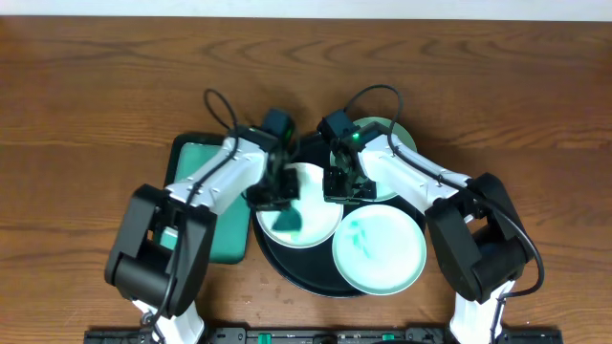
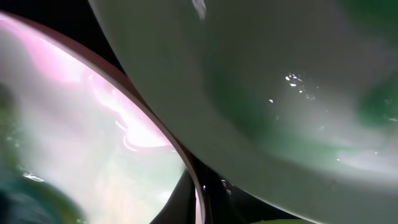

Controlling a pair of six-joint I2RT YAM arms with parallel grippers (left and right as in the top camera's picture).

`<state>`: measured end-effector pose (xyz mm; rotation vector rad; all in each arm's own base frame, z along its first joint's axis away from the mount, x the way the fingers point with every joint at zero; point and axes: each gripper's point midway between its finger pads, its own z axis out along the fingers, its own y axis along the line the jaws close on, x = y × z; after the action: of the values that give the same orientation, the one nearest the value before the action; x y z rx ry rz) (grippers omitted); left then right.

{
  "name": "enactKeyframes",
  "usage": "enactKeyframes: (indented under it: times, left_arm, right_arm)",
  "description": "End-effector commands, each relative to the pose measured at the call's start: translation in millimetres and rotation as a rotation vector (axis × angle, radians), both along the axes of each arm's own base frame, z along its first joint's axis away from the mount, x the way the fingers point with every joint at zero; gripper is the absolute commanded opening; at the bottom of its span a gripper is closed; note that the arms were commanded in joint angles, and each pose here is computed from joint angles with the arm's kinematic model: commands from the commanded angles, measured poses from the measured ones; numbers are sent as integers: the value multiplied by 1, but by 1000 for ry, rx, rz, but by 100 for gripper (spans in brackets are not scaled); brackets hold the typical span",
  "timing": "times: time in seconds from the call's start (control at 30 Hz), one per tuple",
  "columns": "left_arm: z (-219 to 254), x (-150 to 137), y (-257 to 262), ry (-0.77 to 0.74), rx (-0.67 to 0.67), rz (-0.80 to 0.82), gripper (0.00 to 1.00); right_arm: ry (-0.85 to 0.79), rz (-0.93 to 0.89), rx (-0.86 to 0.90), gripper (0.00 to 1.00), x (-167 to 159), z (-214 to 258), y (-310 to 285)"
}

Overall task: Clean dirty plates on tray and stack at the side
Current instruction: 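Scrub the white plate with the sponge while the right gripper holds it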

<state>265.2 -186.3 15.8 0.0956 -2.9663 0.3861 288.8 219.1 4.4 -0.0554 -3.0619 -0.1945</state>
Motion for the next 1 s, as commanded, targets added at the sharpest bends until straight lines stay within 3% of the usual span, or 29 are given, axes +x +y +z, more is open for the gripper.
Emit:
enactKeyframes:
  times: [0.0, 0.27, 0.5, 0.73, 0.97]
  left_arm:
    - [-6, -40, -45, 124, -165, -109, 7]
    - [-6, -26, -66, 52, -207, -82, 7]
    - [-2, 30, -67, -108, -264, 39, 7]
    - [-18, 77, 7, -283, 50, 195, 7]
    - [-26, 63, 68, -208, 261, 259, 7]
  right_arm:
    - [33, -13, -53, 1, -6, -15, -7]
    - [44, -13, -60, 1, -8, -15, -9]
    - [47, -21, -63, 2, -9, -14, -9]
    - [59, -21, -70, 1, -12, -14, -11]
    - [59, -32, -71, 2, -12, -14, -11]
